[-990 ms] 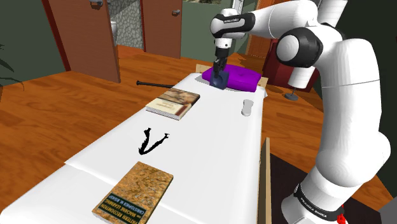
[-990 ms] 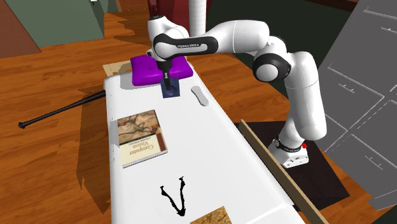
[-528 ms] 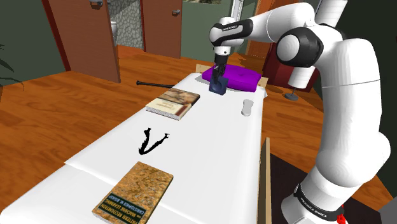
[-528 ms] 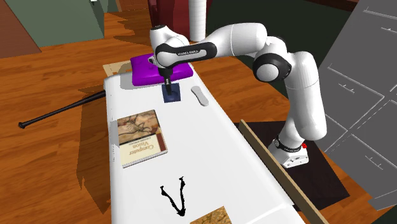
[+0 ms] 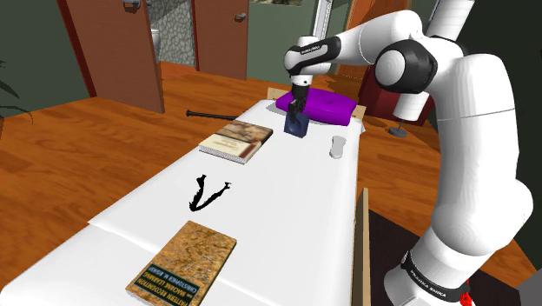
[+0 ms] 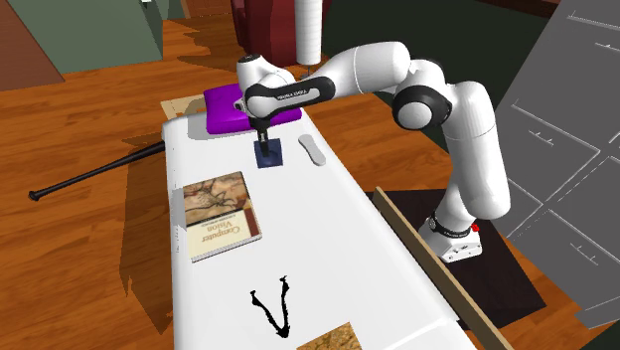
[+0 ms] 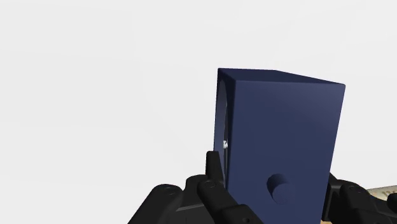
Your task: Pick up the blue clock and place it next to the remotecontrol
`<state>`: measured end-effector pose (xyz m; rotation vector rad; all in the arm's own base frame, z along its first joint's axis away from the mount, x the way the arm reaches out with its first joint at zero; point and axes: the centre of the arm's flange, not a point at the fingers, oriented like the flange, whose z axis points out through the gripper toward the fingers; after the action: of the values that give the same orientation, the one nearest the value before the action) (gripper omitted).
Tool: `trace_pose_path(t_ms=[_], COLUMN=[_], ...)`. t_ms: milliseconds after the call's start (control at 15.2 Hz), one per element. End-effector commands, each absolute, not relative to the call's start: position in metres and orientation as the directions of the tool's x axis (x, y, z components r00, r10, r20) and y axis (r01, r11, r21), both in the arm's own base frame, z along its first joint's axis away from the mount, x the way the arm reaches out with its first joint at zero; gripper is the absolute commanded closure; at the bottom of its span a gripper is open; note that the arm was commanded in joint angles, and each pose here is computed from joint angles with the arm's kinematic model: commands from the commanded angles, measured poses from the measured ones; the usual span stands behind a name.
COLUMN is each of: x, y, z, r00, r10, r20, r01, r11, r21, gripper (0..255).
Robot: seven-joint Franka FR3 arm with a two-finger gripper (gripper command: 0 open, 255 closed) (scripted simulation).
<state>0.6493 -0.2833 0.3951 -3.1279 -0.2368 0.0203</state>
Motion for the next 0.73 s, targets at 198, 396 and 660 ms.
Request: trace_pose_path(t_ms=[198,396,660], x=[0.649,0.649,0.649], y=[-0.283,-0.283,-0.283], z=[0.368,0.358,0.358], r00=[0.989,0.989,0.989], r10=[0.151,0.151,0.151], r20=[-0.012,-0.012,-0.012], r01=[0.150,0.150,0.150], r11=[-0.989,-0.989,-0.989], r21=[-0.005,-0.005,-0.005], gripper=[255,255,255])
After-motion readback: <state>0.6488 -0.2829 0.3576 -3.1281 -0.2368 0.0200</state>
